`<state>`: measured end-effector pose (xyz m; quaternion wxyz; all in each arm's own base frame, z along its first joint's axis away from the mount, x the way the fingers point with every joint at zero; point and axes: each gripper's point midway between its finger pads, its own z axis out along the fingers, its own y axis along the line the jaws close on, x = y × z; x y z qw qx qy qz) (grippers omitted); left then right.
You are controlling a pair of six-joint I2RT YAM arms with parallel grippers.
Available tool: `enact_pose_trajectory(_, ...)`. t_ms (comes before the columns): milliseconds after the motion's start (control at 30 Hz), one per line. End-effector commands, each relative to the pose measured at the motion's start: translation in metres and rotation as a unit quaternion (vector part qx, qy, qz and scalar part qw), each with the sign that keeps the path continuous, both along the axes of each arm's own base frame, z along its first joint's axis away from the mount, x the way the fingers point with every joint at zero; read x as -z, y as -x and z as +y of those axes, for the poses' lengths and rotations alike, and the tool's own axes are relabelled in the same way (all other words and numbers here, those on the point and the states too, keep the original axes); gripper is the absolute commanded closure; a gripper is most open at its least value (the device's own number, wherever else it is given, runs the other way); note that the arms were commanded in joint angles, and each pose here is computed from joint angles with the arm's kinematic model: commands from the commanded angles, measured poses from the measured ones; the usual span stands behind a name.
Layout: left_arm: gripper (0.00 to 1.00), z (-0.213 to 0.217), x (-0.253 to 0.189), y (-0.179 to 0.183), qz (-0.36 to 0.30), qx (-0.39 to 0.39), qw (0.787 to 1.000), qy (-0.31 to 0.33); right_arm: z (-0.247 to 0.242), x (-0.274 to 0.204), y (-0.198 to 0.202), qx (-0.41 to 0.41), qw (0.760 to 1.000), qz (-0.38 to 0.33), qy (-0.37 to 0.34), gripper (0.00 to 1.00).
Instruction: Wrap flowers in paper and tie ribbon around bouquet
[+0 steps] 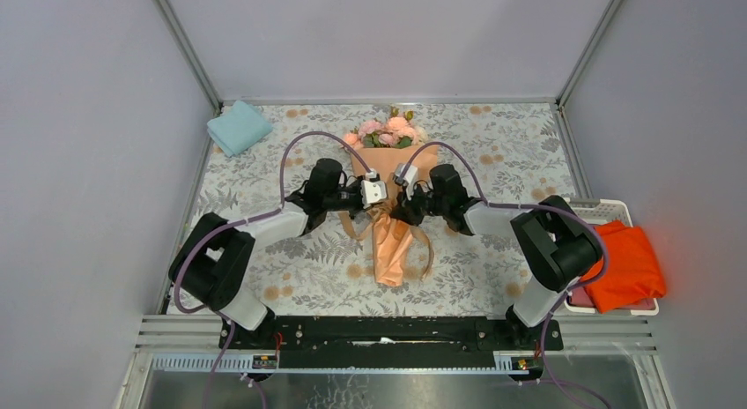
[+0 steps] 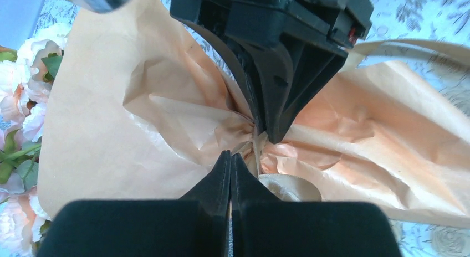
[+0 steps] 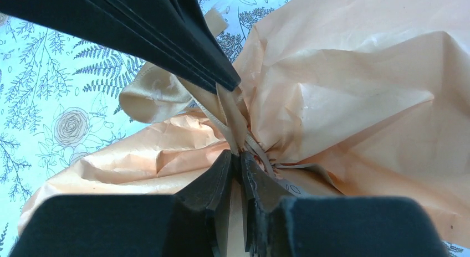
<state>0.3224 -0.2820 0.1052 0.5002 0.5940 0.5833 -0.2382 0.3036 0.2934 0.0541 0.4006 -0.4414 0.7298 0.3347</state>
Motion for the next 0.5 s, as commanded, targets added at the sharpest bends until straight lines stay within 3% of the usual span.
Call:
enact_pose_trajectory(0, 1.00, -0.006, -0.048, -0.006, -0.025, -0.008, 0.997, 0.072, -0.015, 0.006, 0.007, 0.010, 1.000, 0.009, 0.028, 0.79)
enact_pose_trajectory(267, 1.00, 0.000, -0.027, -0.005, -0.007, -0.020, 0.998, 0.056, 0.002, -0.045, 0.020, -0.055, 0.998, -0.018, -0.027, 0.57)
enact_pose_trajectory(467, 1.00, 0.001, -0.030, -0.007, -0.006, -0.033, 0.997, 0.067, 0.015, -0.070, 0.016, -0.064, 0.995, -0.019, -0.078, 0.57)
